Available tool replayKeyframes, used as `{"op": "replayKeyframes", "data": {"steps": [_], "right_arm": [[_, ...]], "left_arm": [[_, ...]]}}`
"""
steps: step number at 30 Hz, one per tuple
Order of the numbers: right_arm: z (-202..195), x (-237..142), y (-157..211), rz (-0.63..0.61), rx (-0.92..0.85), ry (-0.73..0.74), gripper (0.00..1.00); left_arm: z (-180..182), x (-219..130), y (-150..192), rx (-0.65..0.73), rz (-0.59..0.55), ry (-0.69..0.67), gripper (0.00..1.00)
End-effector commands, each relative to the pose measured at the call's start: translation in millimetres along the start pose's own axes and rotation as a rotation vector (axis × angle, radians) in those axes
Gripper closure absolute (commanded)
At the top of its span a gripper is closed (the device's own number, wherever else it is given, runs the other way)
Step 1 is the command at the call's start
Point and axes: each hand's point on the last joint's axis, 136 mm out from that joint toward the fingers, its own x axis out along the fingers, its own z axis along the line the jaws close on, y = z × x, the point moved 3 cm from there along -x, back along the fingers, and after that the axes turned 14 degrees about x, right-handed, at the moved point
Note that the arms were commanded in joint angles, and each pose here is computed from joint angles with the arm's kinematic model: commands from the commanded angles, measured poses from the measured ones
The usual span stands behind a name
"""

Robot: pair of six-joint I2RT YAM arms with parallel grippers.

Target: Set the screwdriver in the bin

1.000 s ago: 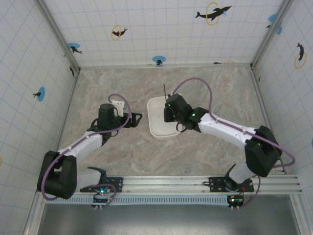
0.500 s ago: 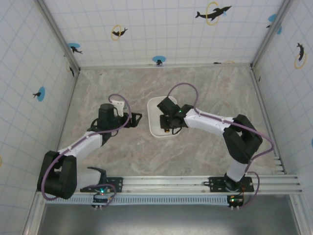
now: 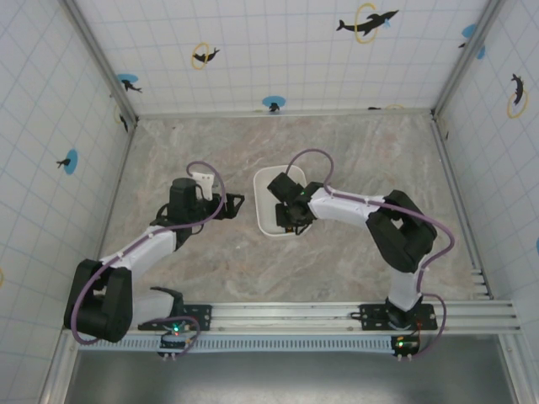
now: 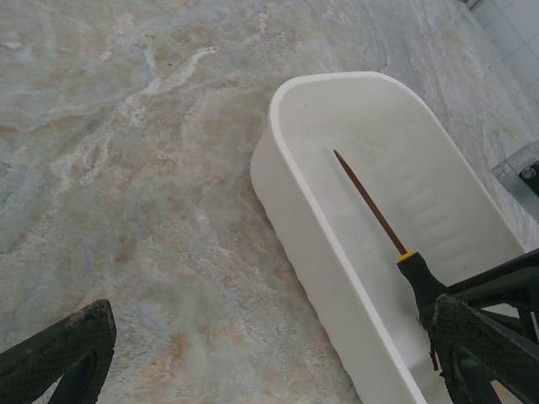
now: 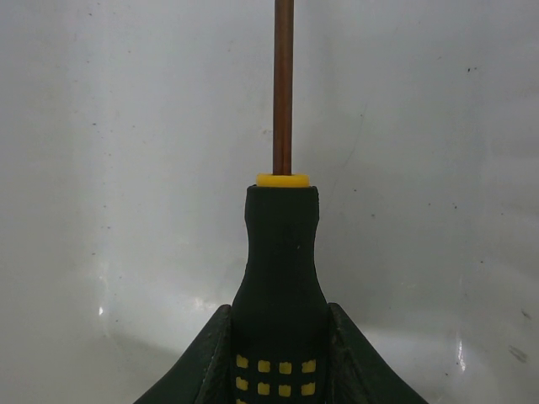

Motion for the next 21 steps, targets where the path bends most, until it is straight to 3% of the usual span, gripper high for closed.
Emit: {"op": "replayKeyframes", "data": {"steps": [1,8,15,21], "right_arm": [[10,0,-8,-0.027,0.011,-0.005,1.0],[7,10,-5,-0.016,0.012,0.011,0.85],[8,11,-5,-0.012,-0.003,0.015,0.58],[8,6,-8,-0.023,-0.01,0.022,0.52]], "left_arm": [[-2,-2,-3,0.017,-0.019,-0.003,0.02],[-2,-1,-2,0.012,-0.016,-0.001,0.02],[-3,0,-1,0.006,-0.01,0.012,0.02],[-2,3,0,-0.001,-0.003,0.019,0.02]]}}
